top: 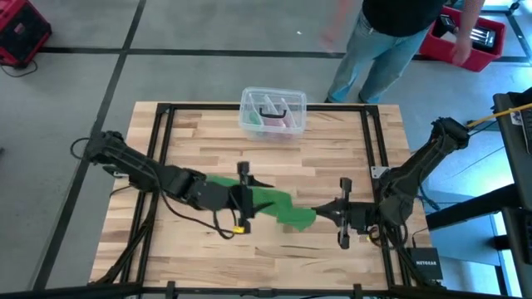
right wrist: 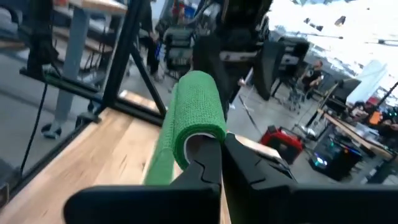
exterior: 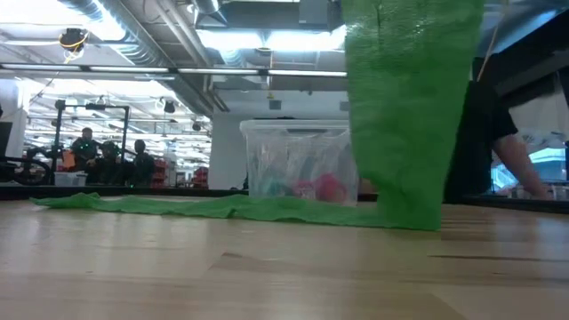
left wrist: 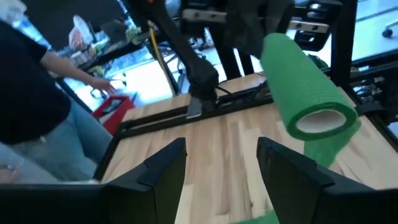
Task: Roll bandage
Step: Roll the green bandage
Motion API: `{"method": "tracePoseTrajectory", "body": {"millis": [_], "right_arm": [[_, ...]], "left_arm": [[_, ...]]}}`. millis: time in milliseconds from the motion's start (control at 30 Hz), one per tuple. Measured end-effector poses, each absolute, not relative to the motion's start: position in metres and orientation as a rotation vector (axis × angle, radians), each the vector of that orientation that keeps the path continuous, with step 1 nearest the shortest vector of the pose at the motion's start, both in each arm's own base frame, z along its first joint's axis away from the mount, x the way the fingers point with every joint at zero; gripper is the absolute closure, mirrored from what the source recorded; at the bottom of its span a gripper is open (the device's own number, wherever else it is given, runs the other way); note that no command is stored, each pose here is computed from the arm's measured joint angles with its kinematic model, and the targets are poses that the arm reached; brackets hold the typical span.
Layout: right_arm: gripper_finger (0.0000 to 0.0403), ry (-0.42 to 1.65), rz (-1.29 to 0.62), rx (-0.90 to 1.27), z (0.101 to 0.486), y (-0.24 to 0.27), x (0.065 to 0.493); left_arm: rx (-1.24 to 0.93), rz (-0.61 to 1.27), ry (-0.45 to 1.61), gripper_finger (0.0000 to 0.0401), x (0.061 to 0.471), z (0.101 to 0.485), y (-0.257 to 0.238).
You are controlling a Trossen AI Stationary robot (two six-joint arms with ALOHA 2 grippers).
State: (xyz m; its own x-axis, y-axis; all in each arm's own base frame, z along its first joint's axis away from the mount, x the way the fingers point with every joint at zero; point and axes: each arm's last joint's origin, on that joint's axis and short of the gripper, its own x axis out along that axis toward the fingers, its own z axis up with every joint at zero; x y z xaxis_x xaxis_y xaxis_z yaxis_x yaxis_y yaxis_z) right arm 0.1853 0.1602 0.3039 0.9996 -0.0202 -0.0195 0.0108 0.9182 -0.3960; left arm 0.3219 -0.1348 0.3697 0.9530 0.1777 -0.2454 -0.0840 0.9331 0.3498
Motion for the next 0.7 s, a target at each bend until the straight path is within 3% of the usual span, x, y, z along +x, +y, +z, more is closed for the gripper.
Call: {"method": "tracePoseTrajectory", "body": {"millis": [333,700], "right_arm": [[0.0402,-0.012,-0.002,-0.385,0.3,0.159,0.186],[0.0402,-0.043,-0.02,-0.379,0.306,0.157,0.185]], "left_arm": [[0.394,0.121,0.218,0.0209,0.335,0.363,-0.146],[0.413,0.103,0.206,0.0209,0.322,0.371,-0.155]]}}
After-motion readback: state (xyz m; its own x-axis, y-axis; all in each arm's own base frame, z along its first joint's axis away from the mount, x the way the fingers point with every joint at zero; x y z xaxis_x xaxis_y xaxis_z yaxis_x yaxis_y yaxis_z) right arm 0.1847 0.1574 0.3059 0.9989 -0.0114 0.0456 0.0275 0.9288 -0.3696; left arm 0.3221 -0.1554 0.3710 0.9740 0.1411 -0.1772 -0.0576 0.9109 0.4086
